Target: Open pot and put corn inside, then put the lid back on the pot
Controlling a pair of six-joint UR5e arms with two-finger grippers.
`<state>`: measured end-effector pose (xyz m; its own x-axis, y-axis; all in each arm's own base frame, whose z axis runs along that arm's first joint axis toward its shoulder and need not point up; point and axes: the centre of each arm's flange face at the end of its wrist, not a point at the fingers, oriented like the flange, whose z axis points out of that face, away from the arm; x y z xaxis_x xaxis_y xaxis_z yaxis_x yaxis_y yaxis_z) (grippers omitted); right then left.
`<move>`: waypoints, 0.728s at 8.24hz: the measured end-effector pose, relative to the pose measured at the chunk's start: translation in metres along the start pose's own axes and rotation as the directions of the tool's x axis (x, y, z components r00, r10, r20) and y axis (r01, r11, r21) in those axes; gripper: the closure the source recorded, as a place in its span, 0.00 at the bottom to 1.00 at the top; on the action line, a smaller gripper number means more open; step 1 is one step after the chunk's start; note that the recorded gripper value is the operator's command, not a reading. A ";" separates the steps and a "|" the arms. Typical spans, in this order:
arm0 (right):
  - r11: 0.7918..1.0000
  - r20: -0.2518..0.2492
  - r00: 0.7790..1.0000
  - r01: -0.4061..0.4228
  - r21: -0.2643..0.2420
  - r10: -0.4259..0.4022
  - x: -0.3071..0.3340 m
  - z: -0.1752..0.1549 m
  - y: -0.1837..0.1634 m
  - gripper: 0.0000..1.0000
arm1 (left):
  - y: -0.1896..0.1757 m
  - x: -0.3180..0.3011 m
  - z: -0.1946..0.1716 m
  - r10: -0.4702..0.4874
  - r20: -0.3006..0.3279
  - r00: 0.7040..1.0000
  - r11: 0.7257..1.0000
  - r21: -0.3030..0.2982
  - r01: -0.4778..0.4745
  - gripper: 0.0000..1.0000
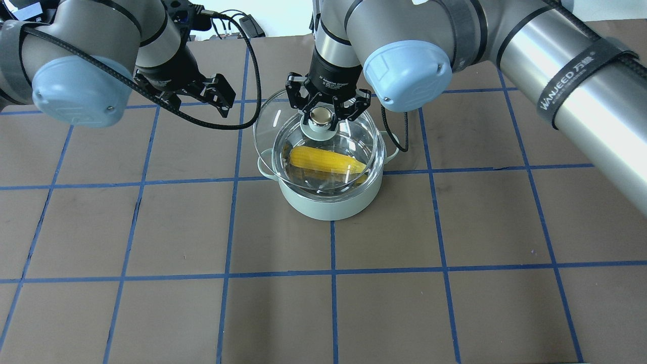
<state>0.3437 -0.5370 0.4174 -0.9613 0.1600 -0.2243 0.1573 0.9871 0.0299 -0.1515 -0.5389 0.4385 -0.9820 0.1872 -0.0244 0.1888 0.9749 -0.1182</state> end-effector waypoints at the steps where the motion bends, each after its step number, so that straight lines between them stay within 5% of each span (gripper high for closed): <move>1: 1.000 -0.008 1.000 -0.001 -0.010 0.001 0.000 0.008 -0.001 1.00 | 0.004 -0.007 -0.003 -0.071 -0.001 0.997 0.997 -0.014 0.071 0.00; 6: 0.999 -0.045 0.999 0.001 -0.041 -0.002 0.004 0.037 -0.010 1.00 | 0.009 -0.032 -0.001 -0.162 0.004 0.987 0.986 -0.037 0.162 0.00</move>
<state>0.3464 -0.5465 0.3802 -0.9708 0.1577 -0.1808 0.1473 0.9866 0.0694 -0.1182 -0.5362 0.4396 -0.9996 0.0266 -0.0091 0.0273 0.9961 -0.0836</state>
